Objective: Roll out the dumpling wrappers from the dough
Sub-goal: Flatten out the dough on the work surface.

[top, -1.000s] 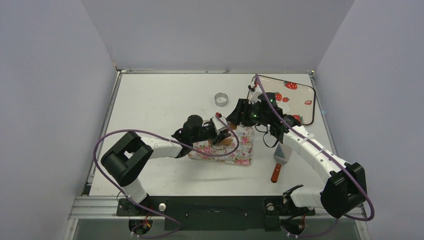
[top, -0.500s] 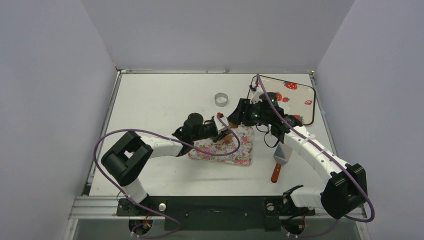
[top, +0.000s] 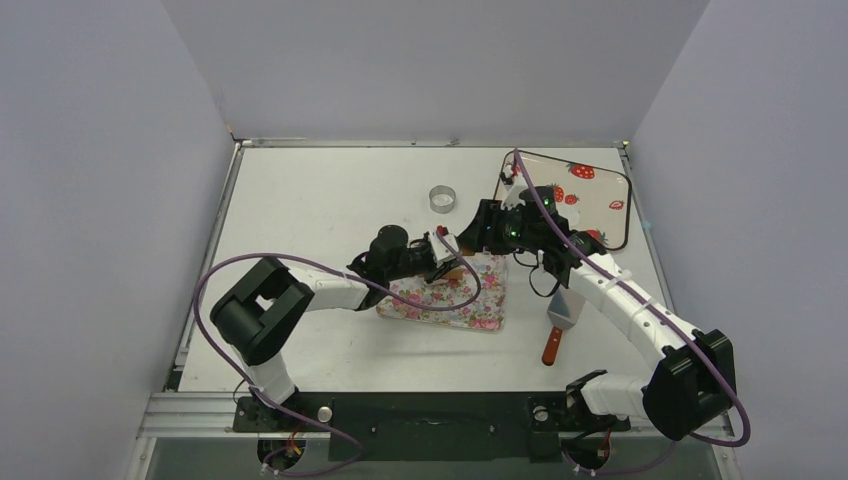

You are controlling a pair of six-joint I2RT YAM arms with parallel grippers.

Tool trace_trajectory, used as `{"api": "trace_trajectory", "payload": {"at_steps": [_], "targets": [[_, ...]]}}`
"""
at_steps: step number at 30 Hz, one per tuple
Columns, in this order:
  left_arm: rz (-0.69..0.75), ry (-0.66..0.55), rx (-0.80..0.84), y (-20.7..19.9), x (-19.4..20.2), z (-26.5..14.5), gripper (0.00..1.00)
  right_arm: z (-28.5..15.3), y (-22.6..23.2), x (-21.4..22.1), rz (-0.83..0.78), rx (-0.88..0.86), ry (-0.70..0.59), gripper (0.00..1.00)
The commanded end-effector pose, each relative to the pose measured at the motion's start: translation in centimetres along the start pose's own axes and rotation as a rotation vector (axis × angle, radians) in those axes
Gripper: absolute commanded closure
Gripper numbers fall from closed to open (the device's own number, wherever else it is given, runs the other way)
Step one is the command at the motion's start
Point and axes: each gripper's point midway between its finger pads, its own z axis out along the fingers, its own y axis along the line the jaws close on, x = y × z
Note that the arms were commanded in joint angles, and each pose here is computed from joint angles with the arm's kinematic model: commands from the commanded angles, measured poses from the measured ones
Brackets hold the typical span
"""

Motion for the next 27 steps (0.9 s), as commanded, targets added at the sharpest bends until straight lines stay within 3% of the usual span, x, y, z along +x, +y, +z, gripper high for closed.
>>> {"api": "trace_trajectory", "payload": {"at_steps": [1, 5, 10, 16, 21, 27], "targets": [[0.064, -0.047, -0.041, 1.8, -0.7, 0.4, 1.0, -0.8, 0.5, -1.0, -0.022, -0.022, -0.036, 0.5], [0.058, -0.005, -0.025, 1.4, 1.6, 0.3, 1.0, -0.9, 0.4, -1.2, -0.026, -0.018, -0.037, 0.5], [0.023, -0.003, -0.062, 2.0, 1.7, 0.4, 1.0, -1.1, -0.1, -1.5, -0.019, -0.012, -0.041, 0.5], [-0.167, 0.094, -0.028, -1.0, 4.2, -0.4, 1.0, -1.5, -0.2, -2.4, -0.024, -0.003, -0.054, 0.5], [-0.288, 0.087, -0.144, -0.9, 6.9, -1.8, 1.0, -1.6, -0.4, -2.5, -0.024, 0.001, -0.049, 0.5], [-0.296, 0.098, -0.219, 0.4, 8.8, -2.5, 1.0, -1.7, -0.9, -1.9, -0.016, 0.015, -0.026, 0.5]]}}
